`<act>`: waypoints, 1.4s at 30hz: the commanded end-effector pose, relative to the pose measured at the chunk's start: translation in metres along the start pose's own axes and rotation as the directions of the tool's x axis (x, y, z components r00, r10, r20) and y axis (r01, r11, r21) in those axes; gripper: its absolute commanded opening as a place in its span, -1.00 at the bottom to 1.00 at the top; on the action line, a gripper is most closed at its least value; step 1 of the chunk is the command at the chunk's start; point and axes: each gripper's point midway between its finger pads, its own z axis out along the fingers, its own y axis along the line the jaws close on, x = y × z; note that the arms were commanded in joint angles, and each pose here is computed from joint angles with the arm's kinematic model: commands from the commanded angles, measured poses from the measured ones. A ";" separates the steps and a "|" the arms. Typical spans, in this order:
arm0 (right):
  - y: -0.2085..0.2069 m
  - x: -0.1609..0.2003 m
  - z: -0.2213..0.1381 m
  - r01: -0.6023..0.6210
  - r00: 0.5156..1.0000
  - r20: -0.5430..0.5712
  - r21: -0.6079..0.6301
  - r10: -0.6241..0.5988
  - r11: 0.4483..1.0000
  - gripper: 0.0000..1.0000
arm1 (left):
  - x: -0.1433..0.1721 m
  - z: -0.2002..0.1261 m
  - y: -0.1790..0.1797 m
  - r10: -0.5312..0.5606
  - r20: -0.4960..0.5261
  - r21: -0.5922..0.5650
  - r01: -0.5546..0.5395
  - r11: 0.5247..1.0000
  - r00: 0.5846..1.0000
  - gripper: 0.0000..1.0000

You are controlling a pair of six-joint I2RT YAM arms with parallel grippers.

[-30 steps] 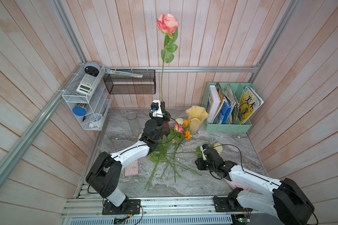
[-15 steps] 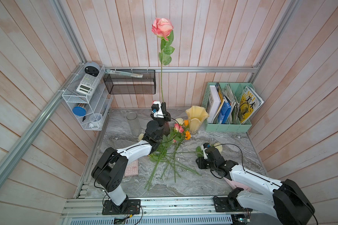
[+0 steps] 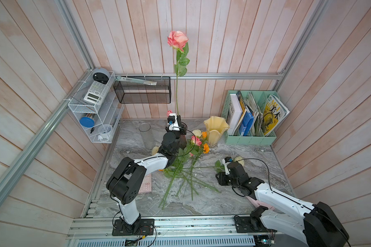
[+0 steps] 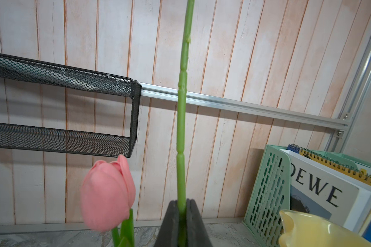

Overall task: Arrange the flowers in different vases according to their colors
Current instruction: Insert the flower into the vase.

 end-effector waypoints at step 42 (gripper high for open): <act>0.002 -0.004 -0.008 -0.002 1.000 0.031 -0.026 0.003 1.000 -0.18 | -0.002 -0.065 -0.048 0.080 -0.157 0.145 -0.057 0.988 0.984 0.64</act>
